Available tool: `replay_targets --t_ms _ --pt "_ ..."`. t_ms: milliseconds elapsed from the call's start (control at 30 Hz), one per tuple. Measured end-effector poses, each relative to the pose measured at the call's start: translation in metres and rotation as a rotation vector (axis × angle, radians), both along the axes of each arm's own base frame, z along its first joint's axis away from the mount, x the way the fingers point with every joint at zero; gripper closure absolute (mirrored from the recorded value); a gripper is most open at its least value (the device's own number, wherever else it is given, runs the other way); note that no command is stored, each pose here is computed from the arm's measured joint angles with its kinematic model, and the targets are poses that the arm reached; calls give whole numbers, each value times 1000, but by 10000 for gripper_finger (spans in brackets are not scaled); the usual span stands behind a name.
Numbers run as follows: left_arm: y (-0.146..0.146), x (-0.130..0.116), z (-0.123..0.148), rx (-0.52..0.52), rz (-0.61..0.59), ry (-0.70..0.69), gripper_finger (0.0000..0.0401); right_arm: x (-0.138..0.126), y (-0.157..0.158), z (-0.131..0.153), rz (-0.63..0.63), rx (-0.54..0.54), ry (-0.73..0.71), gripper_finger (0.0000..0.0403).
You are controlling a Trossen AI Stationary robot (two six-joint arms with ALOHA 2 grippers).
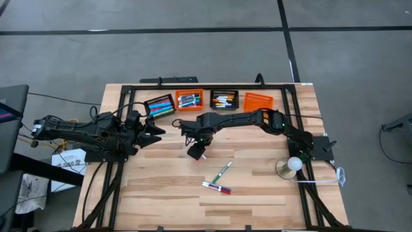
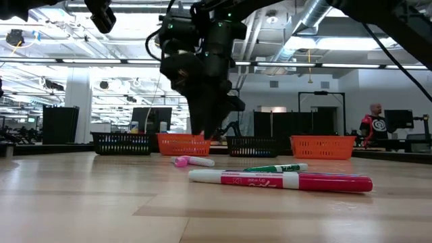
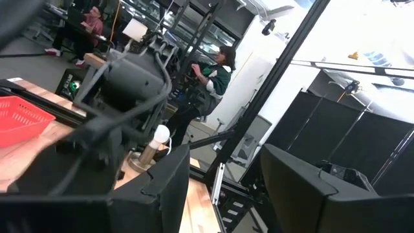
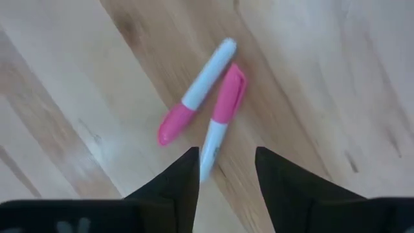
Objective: Pick & Place Markers
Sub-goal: Put the right pink mini highlighter pen into the right black bin
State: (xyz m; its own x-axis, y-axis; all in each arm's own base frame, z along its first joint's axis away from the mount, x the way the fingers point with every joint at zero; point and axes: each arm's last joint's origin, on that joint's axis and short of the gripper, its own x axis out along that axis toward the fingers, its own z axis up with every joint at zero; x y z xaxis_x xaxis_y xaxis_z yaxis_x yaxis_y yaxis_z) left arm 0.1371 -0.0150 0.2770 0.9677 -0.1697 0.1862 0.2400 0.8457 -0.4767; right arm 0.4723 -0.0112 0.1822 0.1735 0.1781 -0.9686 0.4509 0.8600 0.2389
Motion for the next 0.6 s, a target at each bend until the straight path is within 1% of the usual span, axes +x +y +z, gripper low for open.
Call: replay_targets --t_ms 200,367,467,567,600 --pt "0 0 0 1 0 0 211 2 0 -1 -20 7 -16 226" --pt "0 0 0 1 0 0 211 4 3 -4 -38 41 -18 194" --pt "0 0 0 1 0 0 211 4 6 -10 -35 24 6 182" --pt "0 0 0 1 0 0 211 7 9 -11 -32 -8 -13 180" --pt "0 0 0 1 0 0 211 5 9 -14 -31 -12 7 180"
